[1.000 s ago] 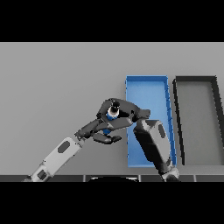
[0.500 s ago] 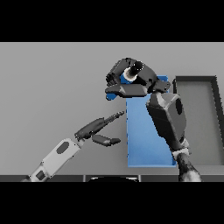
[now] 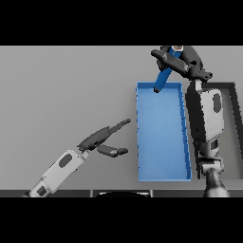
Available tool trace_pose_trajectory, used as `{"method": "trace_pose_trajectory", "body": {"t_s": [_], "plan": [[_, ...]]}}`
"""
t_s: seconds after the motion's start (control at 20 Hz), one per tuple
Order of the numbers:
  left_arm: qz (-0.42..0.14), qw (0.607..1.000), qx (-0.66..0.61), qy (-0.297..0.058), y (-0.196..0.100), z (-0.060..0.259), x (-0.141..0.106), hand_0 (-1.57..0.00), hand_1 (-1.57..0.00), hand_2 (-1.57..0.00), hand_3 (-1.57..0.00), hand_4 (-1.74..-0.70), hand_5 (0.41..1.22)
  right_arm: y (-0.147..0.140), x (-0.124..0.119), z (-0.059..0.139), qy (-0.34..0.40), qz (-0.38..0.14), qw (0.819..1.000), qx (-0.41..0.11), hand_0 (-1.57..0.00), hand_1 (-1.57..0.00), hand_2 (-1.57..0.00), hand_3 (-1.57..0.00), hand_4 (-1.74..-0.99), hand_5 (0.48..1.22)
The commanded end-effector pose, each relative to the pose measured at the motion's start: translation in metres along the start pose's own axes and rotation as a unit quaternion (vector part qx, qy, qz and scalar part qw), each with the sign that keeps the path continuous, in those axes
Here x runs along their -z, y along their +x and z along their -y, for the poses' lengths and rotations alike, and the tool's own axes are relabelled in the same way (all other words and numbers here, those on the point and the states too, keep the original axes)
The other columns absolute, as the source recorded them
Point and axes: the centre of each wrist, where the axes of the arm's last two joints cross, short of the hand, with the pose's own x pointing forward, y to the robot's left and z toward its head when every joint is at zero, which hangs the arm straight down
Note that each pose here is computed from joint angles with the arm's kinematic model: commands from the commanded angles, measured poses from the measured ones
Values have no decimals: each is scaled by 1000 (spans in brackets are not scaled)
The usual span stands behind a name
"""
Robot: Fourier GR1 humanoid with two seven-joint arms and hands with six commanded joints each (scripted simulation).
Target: Pick up the blue pipe and place it into the blue bin.
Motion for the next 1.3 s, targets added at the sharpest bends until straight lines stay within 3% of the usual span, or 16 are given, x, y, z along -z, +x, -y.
{"method": "trace_pose_trajectory", "body": {"t_s": [0.0,0.25,0.45,0.55,0.6,0.75,0.85,0.9,0.95,1.05,1.1,1.25], "plan": [[0,1000,2,-3,1,-2,-3,1,1,1,1,-825,461,-12,-6,4,-12,-8,1000,6,-1571,-1571,-1571,-1571,-1499,1221],[-4,1000,2,-4,-1,-2,-4,1,1,1,1,-826,466,-66,-35,27,-91,-113,989,28,-1571,-1571,-1571,-1571,-1499,1221],[-5,1000,3,-7,-1,0,-2,1,1,1,1,-829,470,-103,-57,27,-151,-205,966,43,-1571,-1571,-1571,-1571,-1499,1221],[-4,1000,3,-4,-3,-1,-2,1,1,1,1,-826,470,-119,-70,27,-154,-239,958,28,-1571,-1571,-1571,-1080,-1586,1221],[-4,1000,-1,-8,-1,5,1,1,1,1,1,-827,471,-127,-75,28,-154,-258,954,18,-1571,-1571,-1571,-1178,-1569,1221],[-5,1000,1,-8,-1,6,-2,1,1,1,1,-826,475,-149,-85,20,-156,-309,938,14,-1571,-1571,-1571,-693,-1653,1205],[-9,1000,1,-4,1,4,0,1,1,1,1,-827,474,-161,-88,15,-166,-350,922,19,-1571,-1571,-1571,-1009,-1583,1199],[-11,1000,2,-5,-1,5,0,1,1,1,1,-829,474,-167,-90,15,-176,-371,911,37,-1465,-1382,-1333,-807,-1534,1190],[-8,1000,3,-5,1,3,-1,1,1,1,1,-830,476,-168,-90,14,-174,-384,906,44,-1172,-1106,-1066,-646,-1477,1178],[-3,1000,2,-6,2,2,-5,1,1,1,1,-828,476,-172,-89,17,-172,-417,891,60,-749,-707,-682,-413,-1344,1172],[-5,1000,2,-7,1,3,-4,1,1,1,1,-828,476,-173,-88,15,-166,-426,887,61,-599,-566,-545,-330,-1302,1182],[-3,1000,-2,-3,2,1,-3,1,1,1,1,-829,477,-165,-86,8,-102,-437,894,-21,-306,-289,-279,-169,-1215,1044]]}}
